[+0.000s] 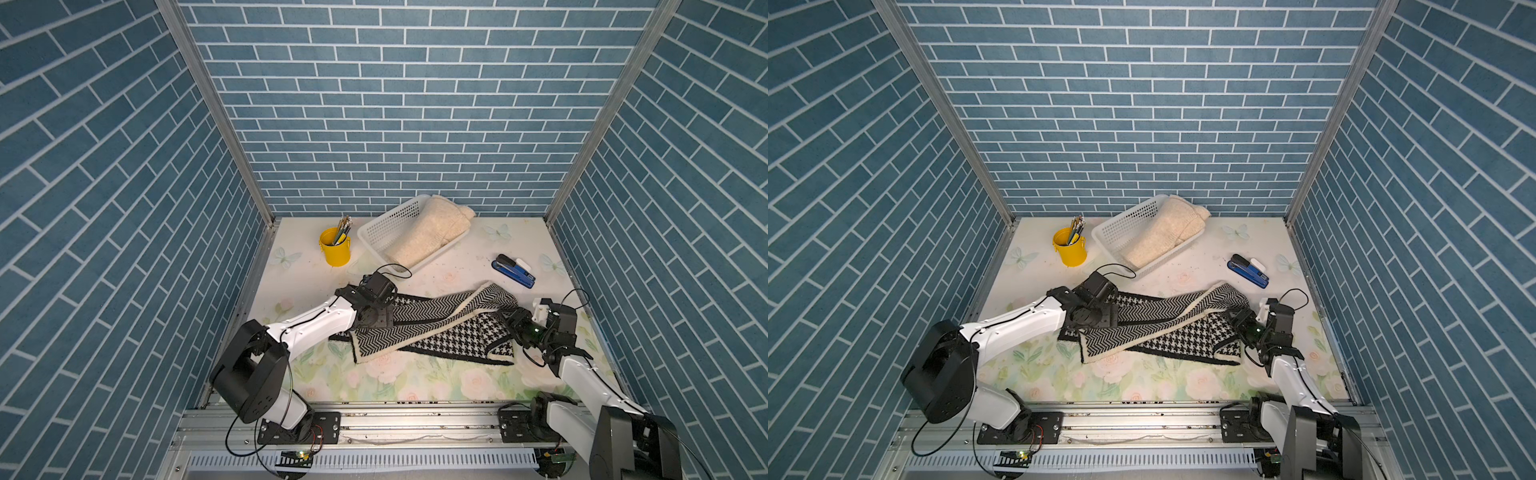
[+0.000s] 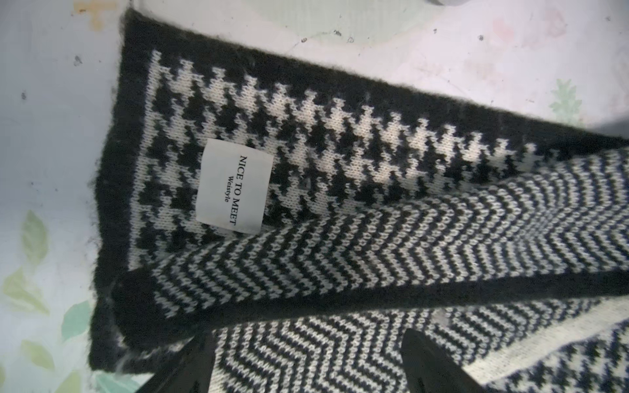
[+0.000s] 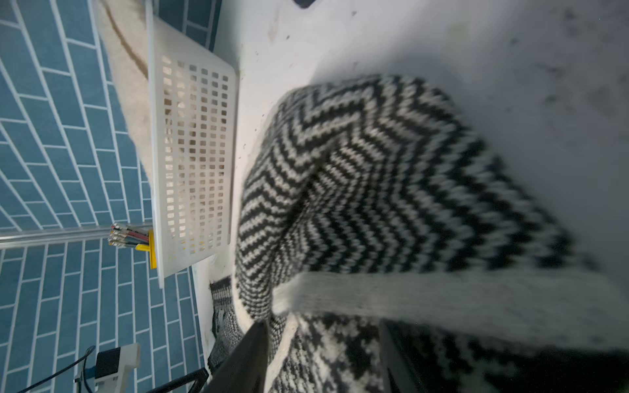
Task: Roll up the scarf and place it into the basket
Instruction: Fold the scarf at the center of the board.
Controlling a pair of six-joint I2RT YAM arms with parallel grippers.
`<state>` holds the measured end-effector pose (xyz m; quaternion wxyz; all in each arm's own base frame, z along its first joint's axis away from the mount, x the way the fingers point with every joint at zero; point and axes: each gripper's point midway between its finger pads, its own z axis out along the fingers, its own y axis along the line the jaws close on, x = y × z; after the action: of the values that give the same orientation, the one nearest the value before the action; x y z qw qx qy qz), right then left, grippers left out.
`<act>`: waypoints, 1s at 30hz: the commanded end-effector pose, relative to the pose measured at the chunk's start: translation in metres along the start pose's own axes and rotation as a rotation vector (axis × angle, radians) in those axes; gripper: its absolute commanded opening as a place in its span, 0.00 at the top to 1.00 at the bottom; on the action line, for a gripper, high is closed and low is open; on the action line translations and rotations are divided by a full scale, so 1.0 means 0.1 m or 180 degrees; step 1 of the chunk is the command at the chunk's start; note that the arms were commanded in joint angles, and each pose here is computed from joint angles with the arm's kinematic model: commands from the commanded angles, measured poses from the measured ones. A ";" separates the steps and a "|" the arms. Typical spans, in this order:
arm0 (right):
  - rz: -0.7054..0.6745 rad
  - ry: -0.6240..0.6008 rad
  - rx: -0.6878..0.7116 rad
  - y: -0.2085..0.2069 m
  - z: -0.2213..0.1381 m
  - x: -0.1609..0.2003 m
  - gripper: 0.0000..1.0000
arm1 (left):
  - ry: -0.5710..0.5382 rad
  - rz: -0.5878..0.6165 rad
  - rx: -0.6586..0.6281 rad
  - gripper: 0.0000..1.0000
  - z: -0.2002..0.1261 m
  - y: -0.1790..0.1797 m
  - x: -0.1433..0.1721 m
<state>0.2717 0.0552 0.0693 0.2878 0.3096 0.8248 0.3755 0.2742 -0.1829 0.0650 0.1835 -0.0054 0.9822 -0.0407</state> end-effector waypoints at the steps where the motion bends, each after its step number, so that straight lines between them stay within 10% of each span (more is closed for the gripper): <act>1: 0.0141 -0.0326 0.0184 -0.18 -0.06 -0.17 0.44 | 0.0089 -0.0013 -0.0028 0.08 0.08 -0.01 0.01; 17: 0.0314 -0.0758 0.0364 -0.48 0.02 -0.73 0.59 | 0.0116 -0.0193 -0.0094 0.12 0.17 0.18 -0.09; 23: 0.0284 -0.0795 0.0221 -0.38 0.08 -0.87 1.00 | 0.0079 -0.0195 -0.0136 0.12 0.15 0.22 -0.10; 30: -0.0185 -0.1702 0.0720 -0.01 -0.72 -1.27 1.00 | 0.0016 -0.0283 -0.0155 0.12 0.13 0.30 -0.16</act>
<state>0.3116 -0.0388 0.1018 0.4155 0.4001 0.7704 0.2715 0.2900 -0.1606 0.0492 0.1657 -0.0489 0.9845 -0.0300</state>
